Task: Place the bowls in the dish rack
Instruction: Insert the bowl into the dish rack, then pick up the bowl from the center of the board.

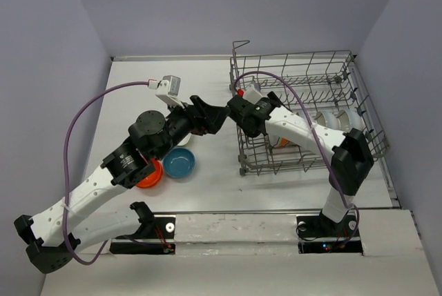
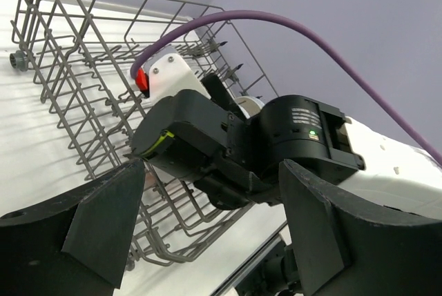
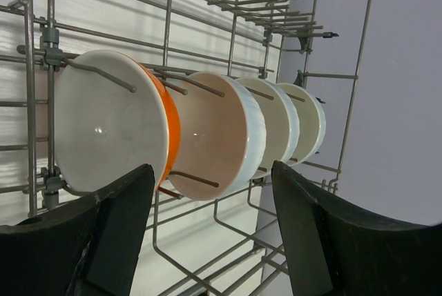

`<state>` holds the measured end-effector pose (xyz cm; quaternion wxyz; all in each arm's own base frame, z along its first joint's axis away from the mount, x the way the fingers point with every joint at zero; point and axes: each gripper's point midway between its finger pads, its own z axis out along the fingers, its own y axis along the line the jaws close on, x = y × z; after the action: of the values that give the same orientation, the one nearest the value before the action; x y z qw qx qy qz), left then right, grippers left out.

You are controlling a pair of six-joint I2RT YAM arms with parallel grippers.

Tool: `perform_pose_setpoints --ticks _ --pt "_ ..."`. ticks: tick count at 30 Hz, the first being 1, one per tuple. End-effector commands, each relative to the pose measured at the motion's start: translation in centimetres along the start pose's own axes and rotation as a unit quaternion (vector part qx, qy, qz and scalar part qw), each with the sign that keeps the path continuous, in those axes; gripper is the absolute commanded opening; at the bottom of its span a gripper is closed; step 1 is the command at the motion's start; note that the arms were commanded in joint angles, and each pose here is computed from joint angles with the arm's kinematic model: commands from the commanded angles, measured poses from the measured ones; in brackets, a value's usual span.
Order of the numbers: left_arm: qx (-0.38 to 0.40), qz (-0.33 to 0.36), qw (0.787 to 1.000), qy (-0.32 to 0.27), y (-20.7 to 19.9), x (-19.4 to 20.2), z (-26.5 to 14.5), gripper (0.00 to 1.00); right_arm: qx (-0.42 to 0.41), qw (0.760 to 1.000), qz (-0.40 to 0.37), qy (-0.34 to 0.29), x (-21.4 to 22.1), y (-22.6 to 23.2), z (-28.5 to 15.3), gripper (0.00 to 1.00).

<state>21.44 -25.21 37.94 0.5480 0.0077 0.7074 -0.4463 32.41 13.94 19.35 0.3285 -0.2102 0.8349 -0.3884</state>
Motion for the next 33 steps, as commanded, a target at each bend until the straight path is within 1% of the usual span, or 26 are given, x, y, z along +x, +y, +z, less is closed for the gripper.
perform_pose_setpoints --ticks 1,8,14,19,20,24,28,29,31,33 --pt "0.019 -0.010 0.999 -0.045 -1.9 -3.4 -0.2 0.88 -0.004 0.999 0.021 -0.028 -0.3 -2.0 -1.9 0.74" --pt "0.006 -0.007 0.999 -0.051 -1.6 -3.7 0.3 0.88 0.000 0.998 0.047 -0.043 -0.4 -3.8 -2.7 0.75" --pt "-0.002 -0.006 0.998 -0.069 -1.9 -5.0 0.5 0.88 0.013 0.996 0.067 -0.053 -0.4 -5.3 -3.2 0.77" --pt "-0.008 0.003 0.997 -0.082 -2.0 -6.0 0.6 0.88 0.045 0.992 0.102 -0.064 -0.2 -7.6 -3.8 0.80" --pt "-0.018 0.008 0.997 -0.077 -1.7 -5.8 0.6 0.88 0.051 0.990 0.114 -0.065 -0.1 -8.1 -4.0 0.80" --pt "-0.052 0.026 0.994 -0.093 -0.8 -7.1 0.2 0.88 0.070 0.982 0.160 -0.075 0.3 -10.7 -5.1 0.81" --pt "-0.082 0.033 0.991 -0.104 -0.2 -8.3 -0.3 0.88 0.057 0.972 0.211 -0.093 0.5 -12.7 -6.3 0.82" --pt "-0.098 0.035 0.988 -0.110 0.4 -8.5 -0.4 0.88 0.049 0.966 0.232 -0.100 0.6 -13.5 -6.8 0.81" --pt "-0.126 0.041 0.985 -0.108 1.5 -8.3 -0.5 0.88 0.021 0.963 0.249 -0.106 0.7 -13.6 -7.2 0.82" --pt "-0.159 0.041 0.980 -0.111 2.8 -8.2 -0.6 0.88 0.014 0.956 0.266 -0.124 0.6 -14.5 -7.7 0.82"
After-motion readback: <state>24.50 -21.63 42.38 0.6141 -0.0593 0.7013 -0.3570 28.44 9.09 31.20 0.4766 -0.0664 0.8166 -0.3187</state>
